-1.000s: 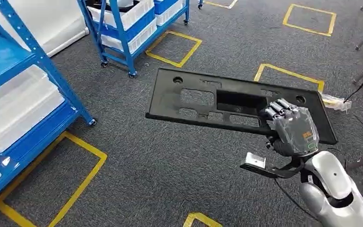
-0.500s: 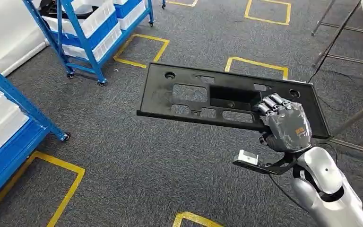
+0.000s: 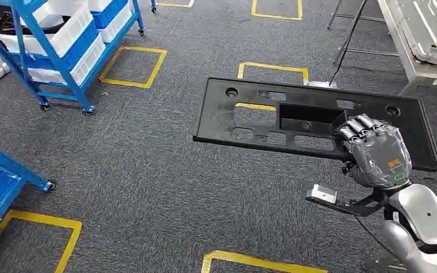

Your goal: Take the parts from the cabinet and place them on the table.

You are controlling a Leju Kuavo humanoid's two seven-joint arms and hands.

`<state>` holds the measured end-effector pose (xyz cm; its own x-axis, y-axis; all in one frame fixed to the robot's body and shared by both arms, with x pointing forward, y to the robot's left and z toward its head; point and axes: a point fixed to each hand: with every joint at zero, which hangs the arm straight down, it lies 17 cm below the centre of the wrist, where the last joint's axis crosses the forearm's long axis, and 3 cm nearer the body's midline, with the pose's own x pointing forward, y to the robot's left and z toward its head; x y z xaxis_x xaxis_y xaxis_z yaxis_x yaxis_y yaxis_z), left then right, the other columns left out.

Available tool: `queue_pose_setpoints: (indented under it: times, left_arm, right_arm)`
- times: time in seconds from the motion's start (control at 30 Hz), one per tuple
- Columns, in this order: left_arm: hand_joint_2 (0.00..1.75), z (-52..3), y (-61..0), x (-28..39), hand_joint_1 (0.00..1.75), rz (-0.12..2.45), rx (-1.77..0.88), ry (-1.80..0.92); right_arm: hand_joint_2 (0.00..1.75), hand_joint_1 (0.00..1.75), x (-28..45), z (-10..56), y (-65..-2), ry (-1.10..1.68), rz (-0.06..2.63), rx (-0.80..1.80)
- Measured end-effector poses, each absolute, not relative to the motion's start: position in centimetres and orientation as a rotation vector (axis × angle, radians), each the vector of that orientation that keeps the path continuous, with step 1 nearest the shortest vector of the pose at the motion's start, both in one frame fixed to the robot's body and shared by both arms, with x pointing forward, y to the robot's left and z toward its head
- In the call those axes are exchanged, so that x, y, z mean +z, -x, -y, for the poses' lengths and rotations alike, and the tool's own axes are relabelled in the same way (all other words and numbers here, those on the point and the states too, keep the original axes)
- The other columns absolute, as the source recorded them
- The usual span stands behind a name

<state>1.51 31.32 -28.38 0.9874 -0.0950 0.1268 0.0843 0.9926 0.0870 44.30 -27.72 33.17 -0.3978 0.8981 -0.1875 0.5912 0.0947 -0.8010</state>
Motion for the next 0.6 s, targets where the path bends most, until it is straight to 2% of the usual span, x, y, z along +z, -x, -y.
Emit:
queue_pose_setpoints:
  times: [0.27, 0.6]
  left_arm:
    - [1.75, -30.9, -1.7, -28.4, 0.00, 0.127, -0.116, -0.068]
    - [1.75, -30.9, -1.5, -28.3, 0.00, 0.139, -0.156, -0.058]
  right_arm:
    - [1.75, 1.75, 34.5, 27.4, -44.6, 1.529, 2.023, 1.246]
    - [1.75, 1.75, 32.1, 28.0, -42.7, 1.547, 1.979, 1.251]
